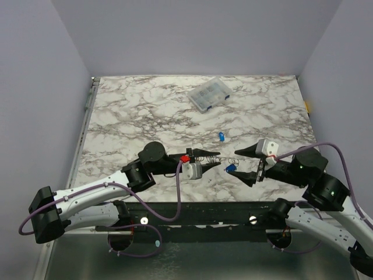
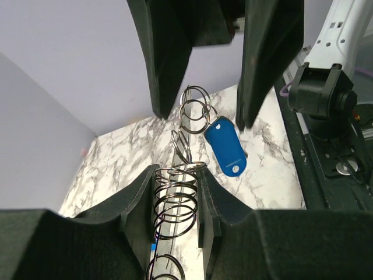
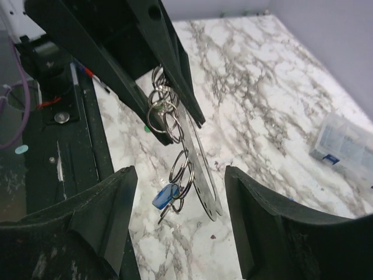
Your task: Put the keys on the keyring
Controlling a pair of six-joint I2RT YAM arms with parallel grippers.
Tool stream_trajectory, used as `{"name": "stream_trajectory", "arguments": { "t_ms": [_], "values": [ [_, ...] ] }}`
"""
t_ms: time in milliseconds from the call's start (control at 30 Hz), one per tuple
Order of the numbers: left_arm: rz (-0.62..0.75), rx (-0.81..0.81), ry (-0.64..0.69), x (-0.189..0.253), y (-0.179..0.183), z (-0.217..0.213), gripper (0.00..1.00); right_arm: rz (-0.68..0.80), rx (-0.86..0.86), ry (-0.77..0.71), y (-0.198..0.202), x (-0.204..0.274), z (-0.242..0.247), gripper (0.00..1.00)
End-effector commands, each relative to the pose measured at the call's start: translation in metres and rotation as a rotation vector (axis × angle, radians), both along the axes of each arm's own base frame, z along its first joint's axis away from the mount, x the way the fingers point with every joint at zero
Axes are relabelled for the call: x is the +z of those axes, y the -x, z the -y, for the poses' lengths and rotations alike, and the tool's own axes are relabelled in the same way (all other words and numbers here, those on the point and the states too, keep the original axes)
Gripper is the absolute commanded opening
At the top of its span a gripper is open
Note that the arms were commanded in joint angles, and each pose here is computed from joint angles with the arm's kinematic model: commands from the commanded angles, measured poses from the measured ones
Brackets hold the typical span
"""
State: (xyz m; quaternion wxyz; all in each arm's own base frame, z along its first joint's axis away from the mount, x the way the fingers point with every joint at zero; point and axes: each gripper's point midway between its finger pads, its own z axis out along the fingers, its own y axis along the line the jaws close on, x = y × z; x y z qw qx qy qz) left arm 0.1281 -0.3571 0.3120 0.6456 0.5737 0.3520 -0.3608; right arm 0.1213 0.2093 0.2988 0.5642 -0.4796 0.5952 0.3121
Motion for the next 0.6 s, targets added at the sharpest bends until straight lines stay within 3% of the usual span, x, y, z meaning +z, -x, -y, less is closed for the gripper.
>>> {"name": "stream_trajectory", "arguments": {
  "t_ms": [0, 167, 433, 567],
  "values": [
    [0.052, 0.030, 0.027, 0.005, -0.005, -0.004, 0.00, 0.077, 0.001, -0.058, 0.005, 0.036, 0.008, 0.71],
    [0.073, 0.022, 0.014, -0.001, -0.004, -0.004, 0.00, 0.106, 0.042, -0.056, 0.011, 0.043, 0.007, 0.64],
    [0.074, -0.011, -0.018, -0.012, 0.000, -0.001, 0.00, 0.070, 0.075, 0.075, 0.006, 0.035, 0.001, 0.41],
    [0.064, -0.019, -0.033, -0.016, 0.001, 0.001, 0.00, 0.013, 0.125, 0.142, 0.007, 0.023, -0.008, 0.43]
  ]
}}
